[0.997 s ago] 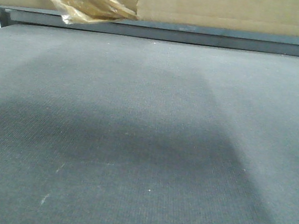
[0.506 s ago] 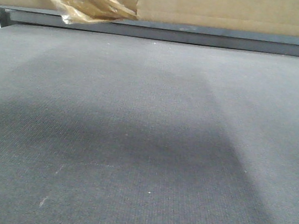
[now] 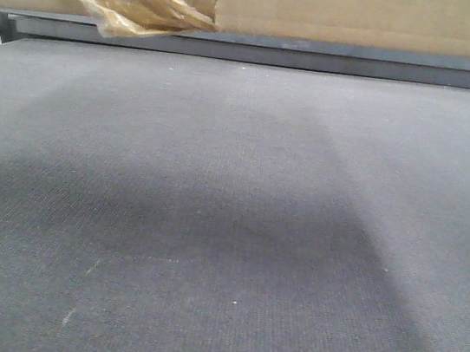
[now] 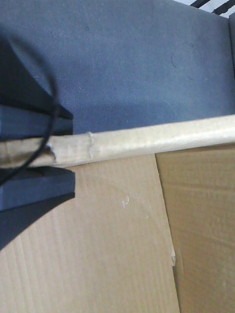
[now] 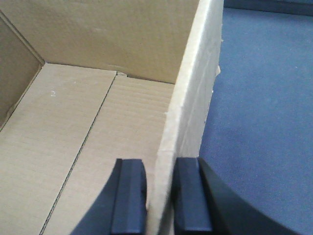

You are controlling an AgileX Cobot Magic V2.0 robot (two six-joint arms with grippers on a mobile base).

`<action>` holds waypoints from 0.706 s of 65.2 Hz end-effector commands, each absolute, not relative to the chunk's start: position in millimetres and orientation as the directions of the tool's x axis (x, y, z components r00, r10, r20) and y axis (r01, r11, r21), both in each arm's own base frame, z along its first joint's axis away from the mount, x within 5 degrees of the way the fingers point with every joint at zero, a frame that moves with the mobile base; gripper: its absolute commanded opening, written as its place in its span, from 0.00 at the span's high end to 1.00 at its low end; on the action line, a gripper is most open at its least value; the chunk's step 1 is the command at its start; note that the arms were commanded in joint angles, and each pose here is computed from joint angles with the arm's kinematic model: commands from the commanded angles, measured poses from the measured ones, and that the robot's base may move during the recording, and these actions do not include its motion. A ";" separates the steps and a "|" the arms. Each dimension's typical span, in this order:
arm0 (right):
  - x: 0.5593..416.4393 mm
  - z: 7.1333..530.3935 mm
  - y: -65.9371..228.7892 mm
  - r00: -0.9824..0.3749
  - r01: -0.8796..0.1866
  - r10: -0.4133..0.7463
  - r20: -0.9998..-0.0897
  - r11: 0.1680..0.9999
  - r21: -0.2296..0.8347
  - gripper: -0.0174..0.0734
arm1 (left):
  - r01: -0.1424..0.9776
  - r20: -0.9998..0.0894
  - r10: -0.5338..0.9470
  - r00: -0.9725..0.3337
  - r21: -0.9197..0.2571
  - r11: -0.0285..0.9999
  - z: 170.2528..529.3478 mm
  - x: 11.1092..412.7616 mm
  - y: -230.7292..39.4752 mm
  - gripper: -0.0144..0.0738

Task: Grab carton from right shelf to conveyor
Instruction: 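Carry the carton over the grey conveyor belt with both grippers, then lower the carton onto the belt and open both grippers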

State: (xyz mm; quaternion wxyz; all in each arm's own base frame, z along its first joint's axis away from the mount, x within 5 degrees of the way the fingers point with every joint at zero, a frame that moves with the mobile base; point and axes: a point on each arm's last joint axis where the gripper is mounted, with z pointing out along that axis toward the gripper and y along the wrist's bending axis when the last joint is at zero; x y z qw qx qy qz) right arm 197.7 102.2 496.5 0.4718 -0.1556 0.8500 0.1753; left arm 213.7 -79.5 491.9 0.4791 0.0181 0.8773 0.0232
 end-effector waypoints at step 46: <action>270.3 417.0 128.9 -0.628 -0.387 -0.204 -0.751 0.919 0.074 0.87 | 0.064 -0.722 0.130 -0.680 0.119 0.991 431.4 284.5 -124.3 0.86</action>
